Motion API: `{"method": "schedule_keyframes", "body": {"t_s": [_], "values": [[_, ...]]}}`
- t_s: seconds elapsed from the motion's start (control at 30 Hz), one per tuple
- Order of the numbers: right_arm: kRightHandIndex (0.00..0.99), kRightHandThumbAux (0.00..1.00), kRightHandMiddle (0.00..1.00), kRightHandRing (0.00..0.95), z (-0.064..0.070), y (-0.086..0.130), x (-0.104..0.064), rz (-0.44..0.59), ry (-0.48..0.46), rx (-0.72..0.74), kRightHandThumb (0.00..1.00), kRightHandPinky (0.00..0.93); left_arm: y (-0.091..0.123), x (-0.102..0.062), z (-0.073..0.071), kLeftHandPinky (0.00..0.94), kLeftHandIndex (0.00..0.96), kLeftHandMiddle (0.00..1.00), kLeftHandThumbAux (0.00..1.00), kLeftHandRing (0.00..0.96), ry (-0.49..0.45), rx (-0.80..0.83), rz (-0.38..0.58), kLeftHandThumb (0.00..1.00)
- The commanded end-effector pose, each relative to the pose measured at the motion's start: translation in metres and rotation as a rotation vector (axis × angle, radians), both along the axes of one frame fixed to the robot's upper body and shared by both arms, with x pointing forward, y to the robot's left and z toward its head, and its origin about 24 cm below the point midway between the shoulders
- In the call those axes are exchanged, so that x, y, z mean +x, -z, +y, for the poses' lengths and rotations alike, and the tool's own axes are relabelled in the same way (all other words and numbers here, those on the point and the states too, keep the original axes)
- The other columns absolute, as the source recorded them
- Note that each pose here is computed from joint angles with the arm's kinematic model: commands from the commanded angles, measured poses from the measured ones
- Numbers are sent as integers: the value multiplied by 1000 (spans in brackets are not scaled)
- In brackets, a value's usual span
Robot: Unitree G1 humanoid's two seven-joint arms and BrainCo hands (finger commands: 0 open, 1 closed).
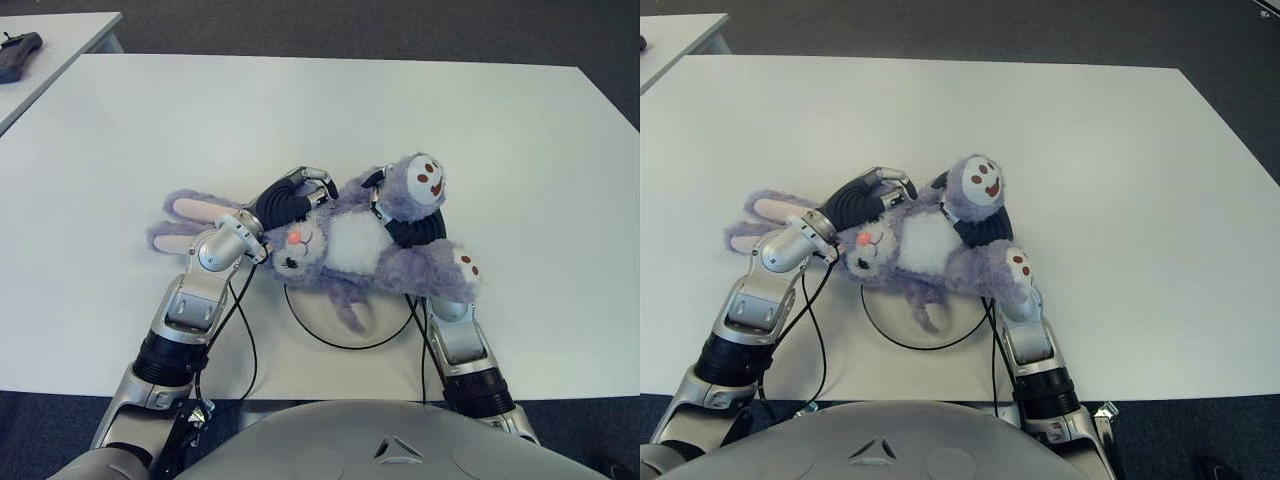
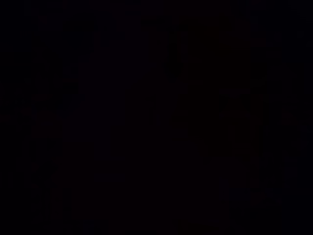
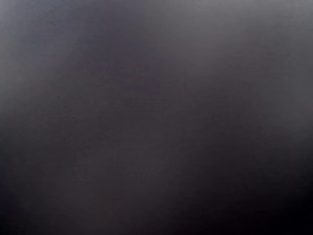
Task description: Put the doll into the plate.
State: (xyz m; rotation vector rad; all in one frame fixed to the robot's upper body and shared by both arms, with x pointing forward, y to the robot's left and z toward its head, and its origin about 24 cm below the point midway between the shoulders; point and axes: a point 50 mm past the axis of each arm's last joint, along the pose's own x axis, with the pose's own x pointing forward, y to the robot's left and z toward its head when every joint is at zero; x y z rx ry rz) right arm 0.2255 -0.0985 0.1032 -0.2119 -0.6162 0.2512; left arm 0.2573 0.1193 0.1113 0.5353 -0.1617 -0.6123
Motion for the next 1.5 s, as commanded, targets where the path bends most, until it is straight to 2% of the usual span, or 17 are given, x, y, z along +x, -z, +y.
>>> {"method": "schedule_keyframes", "body": {"t_s": [0.03,0.37,0.87,1.13,1.2,1.5], "values": [[436,724,861,859,6,21,-4,141,-17,-15,694,839,11,-3,-7,870,443,878,694,874,15,-3,47,739],[437,722,856,856,6,21,-3,158,-21,-5,697,851,11,-2,-7,864,443,883,693,887,12,-13,41,740],[438,716,861,860,5,22,-3,173,-14,13,709,862,8,-4,-9,873,443,865,693,873,-17,-13,-70,734],[437,716,837,851,6,21,-2,168,7,17,707,842,8,-4,-9,855,443,863,694,860,14,-99,-40,723],[435,718,820,833,6,21,-2,166,8,13,705,807,7,-5,-9,846,443,859,694,852,23,-115,-37,720],[431,725,776,792,6,22,-2,168,14,0,695,788,7,-7,-8,817,439,802,697,808,19,-183,-50,711]]}}
